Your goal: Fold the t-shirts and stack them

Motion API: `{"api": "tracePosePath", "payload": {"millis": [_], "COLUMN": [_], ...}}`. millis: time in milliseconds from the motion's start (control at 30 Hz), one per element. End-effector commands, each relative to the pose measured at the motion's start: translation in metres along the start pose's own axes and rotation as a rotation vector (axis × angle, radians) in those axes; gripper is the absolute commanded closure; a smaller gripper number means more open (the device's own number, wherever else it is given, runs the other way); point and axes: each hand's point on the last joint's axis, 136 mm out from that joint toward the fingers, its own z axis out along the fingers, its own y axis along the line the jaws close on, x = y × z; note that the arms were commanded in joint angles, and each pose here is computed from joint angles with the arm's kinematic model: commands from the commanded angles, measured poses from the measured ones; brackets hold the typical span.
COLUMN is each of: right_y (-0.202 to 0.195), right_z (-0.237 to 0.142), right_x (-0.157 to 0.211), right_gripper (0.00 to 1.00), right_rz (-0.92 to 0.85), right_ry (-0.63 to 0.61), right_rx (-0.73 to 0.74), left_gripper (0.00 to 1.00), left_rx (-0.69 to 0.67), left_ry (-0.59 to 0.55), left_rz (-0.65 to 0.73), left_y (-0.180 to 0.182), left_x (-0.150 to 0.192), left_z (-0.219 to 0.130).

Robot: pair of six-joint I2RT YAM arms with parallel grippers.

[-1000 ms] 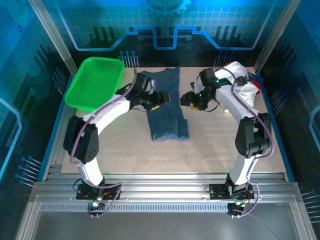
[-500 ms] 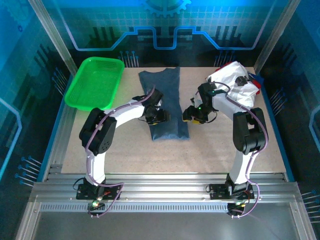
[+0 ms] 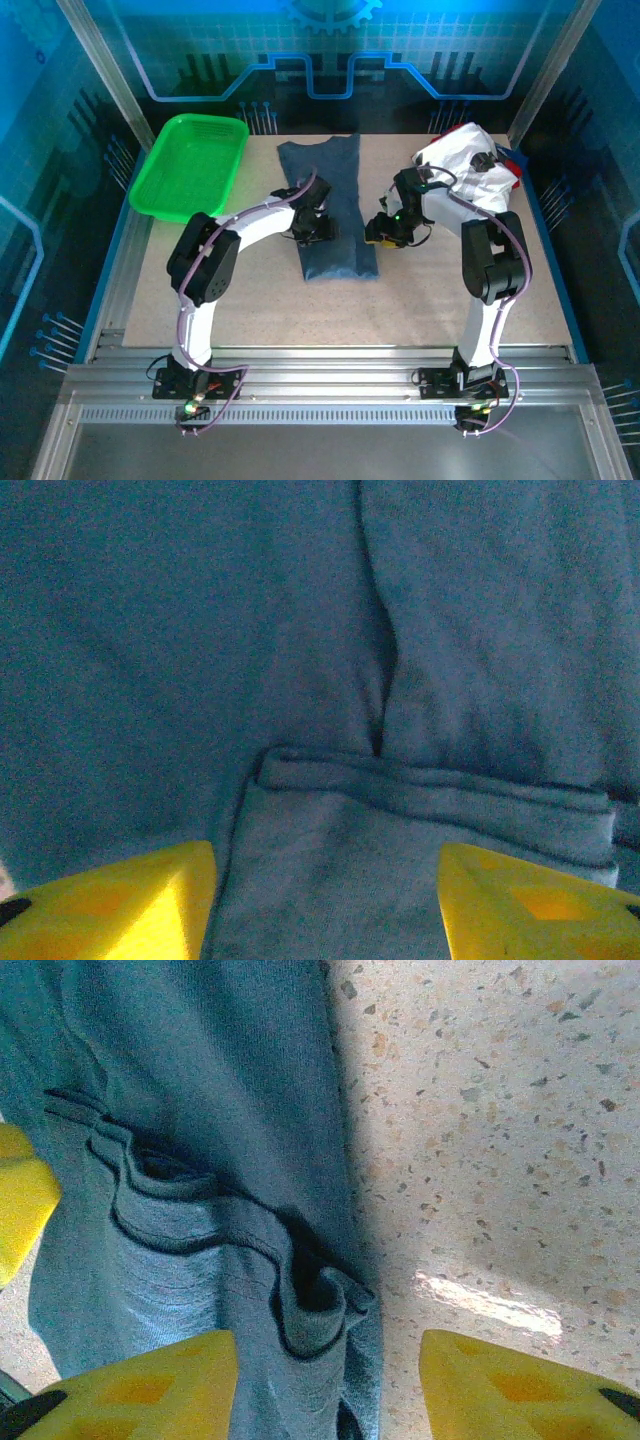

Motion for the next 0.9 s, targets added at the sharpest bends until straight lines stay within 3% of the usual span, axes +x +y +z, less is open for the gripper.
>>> {"api": "tracePosePath", "payload": {"millis": [0, 233, 367, 500, 600, 867], "right_y": [0.000, 0.008, 0.010, 0.011, 0.015, 0.035], "right_z": [0.007, 0.012, 0.017, 0.021, 0.010, -0.038], "right_x": [0.000, -0.002, -0.001, -0.003, -0.005, 0.000], "right_gripper": [0.49, 0.57, 0.66, 0.85, 0.92, 0.97], "right_rz": [0.018, 0.008, 0.009, 0.013, -0.001, -0.081], "right_ry": [0.012, 0.014, 0.023, 0.037, 0.010, -0.059], "right_rx": [-0.006, -0.021, -0.019, -0.023, -0.020, -0.013], "left_gripper": [0.40, 0.53, 0.70, 0.86, 0.99, 1.00], "left_rx": [-0.017, -0.017, -0.011, 0.005, -0.003, 0.023], "left_ry": [0.015, 0.028, 0.027, 0.026, 0.004, -0.107], "left_rz": [0.005, 0.005, 0.005, 0.023, 0.038, 0.044], "left_y": [-0.001, 0.001, -0.001, -0.005, -0.004, -0.003], "left_x": [0.001, 0.003, 0.002, 0.002, 0.001, -0.002], "left_z": [0.012, 0.019, 0.018, 0.013, 0.000, -0.047]}}
